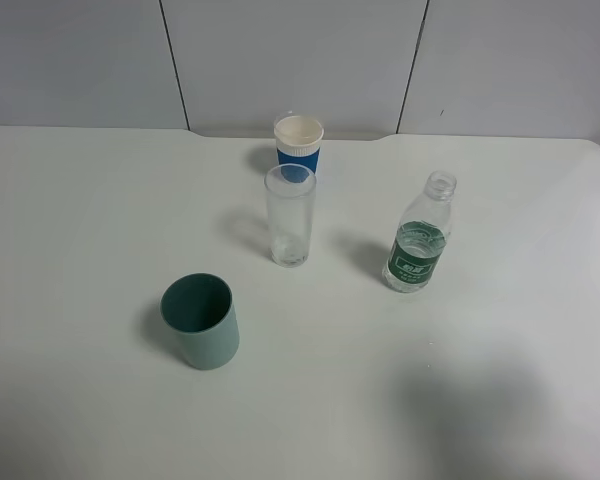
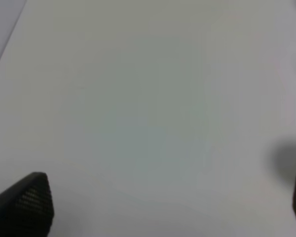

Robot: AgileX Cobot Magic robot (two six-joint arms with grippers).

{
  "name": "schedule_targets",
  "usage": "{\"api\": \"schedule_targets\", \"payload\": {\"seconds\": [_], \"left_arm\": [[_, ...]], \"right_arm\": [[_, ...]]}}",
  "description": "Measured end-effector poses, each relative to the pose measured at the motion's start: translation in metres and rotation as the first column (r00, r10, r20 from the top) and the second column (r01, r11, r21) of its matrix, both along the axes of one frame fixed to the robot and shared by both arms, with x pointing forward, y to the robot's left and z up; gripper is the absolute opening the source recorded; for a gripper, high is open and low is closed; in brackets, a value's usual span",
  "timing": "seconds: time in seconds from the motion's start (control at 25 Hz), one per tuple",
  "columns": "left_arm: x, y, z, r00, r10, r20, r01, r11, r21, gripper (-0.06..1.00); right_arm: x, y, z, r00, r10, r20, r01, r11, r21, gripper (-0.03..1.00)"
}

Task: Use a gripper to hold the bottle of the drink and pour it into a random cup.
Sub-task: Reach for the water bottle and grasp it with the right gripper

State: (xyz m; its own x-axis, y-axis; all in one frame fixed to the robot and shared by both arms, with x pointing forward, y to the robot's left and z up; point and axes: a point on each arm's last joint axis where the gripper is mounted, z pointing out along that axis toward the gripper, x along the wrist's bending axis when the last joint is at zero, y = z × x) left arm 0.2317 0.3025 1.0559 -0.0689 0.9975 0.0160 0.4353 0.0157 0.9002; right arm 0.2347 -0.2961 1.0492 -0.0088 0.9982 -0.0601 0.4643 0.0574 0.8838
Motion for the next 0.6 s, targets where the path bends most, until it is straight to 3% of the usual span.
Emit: {"api": "schedule_targets", "payload": {"seconds": [0.6], "left_arm": [[0.0000,0.0000,0.0000,1.000,0.000,0.000,0.000,1.000,0.000,0.98]], "right_arm": [[0.0004,0.0001,0.0000,1.000,0.001,-0.003,-0.001,1.000,0.001,0.99]]}}
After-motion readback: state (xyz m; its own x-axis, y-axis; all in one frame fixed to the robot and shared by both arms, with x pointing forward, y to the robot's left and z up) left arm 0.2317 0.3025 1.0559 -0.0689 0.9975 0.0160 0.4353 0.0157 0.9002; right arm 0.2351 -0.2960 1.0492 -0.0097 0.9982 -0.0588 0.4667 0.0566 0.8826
